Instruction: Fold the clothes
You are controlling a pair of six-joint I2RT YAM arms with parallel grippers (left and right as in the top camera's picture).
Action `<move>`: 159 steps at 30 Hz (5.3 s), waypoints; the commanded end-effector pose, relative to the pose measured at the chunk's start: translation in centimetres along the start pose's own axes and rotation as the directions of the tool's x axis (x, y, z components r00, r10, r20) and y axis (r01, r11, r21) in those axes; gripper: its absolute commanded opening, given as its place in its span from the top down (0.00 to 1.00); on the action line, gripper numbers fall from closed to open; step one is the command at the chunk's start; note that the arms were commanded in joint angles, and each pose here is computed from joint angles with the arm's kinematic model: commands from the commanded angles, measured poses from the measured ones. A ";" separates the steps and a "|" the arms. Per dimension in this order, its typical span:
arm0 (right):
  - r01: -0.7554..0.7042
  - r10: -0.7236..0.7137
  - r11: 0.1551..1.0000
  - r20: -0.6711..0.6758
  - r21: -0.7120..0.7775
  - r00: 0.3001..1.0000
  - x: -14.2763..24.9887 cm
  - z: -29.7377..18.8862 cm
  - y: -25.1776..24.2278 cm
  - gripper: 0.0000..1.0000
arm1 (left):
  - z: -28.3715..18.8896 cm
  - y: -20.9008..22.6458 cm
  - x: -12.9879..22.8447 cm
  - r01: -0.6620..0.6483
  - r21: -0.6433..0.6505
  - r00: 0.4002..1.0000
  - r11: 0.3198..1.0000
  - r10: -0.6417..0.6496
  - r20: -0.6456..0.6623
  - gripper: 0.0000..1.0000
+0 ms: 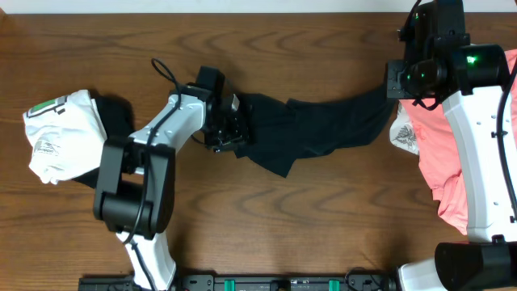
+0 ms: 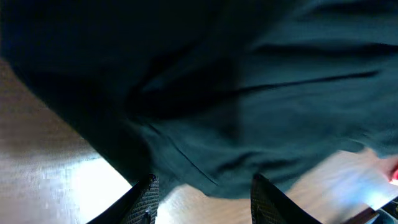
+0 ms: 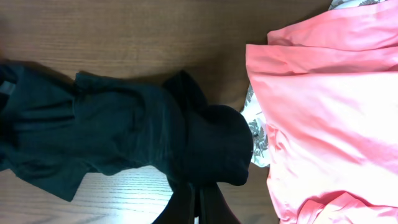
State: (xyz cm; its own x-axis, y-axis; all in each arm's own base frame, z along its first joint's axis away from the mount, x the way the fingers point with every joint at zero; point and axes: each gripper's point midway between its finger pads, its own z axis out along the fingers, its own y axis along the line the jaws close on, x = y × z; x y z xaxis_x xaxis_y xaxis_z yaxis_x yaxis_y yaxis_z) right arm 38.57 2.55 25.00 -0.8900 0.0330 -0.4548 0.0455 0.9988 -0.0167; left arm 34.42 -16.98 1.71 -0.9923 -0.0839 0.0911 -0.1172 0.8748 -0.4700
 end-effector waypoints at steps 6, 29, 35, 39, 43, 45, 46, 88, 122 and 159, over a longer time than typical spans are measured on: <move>-0.003 0.003 1.000 -0.005 0.001 1.000 0.1 0.1 -0.3 0.99 | 1.7 0.9 -0.1 0.017 -0.006 0.999 1.000 -0.017 -0.034 0.52; -0.002 0.002 1.000 -0.005 0.002 1.000 0.1 0.1 -0.3 0.99 | -2.7 -2.0 0.6 0.014 0.112 1.000 0.994 -0.013 -0.007 0.61; 0.000 0.000 1.000 -0.006 0.002 1.000 0.1 0.1 -0.4 0.99 | -3.3 -4.9 4.2 0.044 0.127 0.995 0.991 -0.032 -0.094 0.61; 0.001 -0.001 1.000 -0.006 0.001 1.000 0.1 0.1 -0.3 0.99 | -1.4 -4.8 5.0 0.102 0.087 0.991 0.991 -0.093 -0.100 0.60; 0.002 -0.002 1.000 -0.011 0.002 1.000 0.2 0.1 -0.3 0.99 | 0.5 -3.0 5.7 0.169 0.022 0.982 0.985 -0.167 -0.083 0.60; 0.003 -0.003 1.000 -0.018 0.003 1.000 0.4 0.1 -0.4 0.99 | 1.0 -2.4 5.8 0.181 0.009 0.981 0.983 -0.180 -0.071 0.60; 0.003 -0.003 1.000 -0.021 0.003 1.000 0.4 0.1 -0.4 0.99 | 1.3 -2.2 5.8 0.179 0.011 0.982 0.984 -0.178 -0.068 0.59; 0.004 -0.004 1.000 -0.032 0.004 0.999 0.7 0.1 -0.4 0.99 | 4.5 -1.9 3.4 0.130 -0.008 0.991 0.991 -0.130 0.039 0.90; 0.001 -0.002 0.999 -0.013 -0.044 1.000 0.8 -1.0 0.3 0.99 | -22.8 -6.3 2.7 -0.144 -0.025 0.700 0.989 0.120 0.704 0.94; 0.017 -0.002 0.997 0.182 -0.078 0.983 -5.4 1.4 1.5 0.99 | -28.4 -9.9 -4.1 -0.212 0.024 0.610 0.977 0.113 0.784 0.94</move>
State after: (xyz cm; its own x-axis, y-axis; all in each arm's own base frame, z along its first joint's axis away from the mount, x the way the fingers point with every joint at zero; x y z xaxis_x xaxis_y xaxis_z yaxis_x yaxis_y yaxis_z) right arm 42.28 3.93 28.21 -0.7775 0.0400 -0.6276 0.0058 0.9984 0.0565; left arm 38.30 -12.57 31.83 -0.6605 -0.3214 -0.6786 0.1040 0.8559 -0.5066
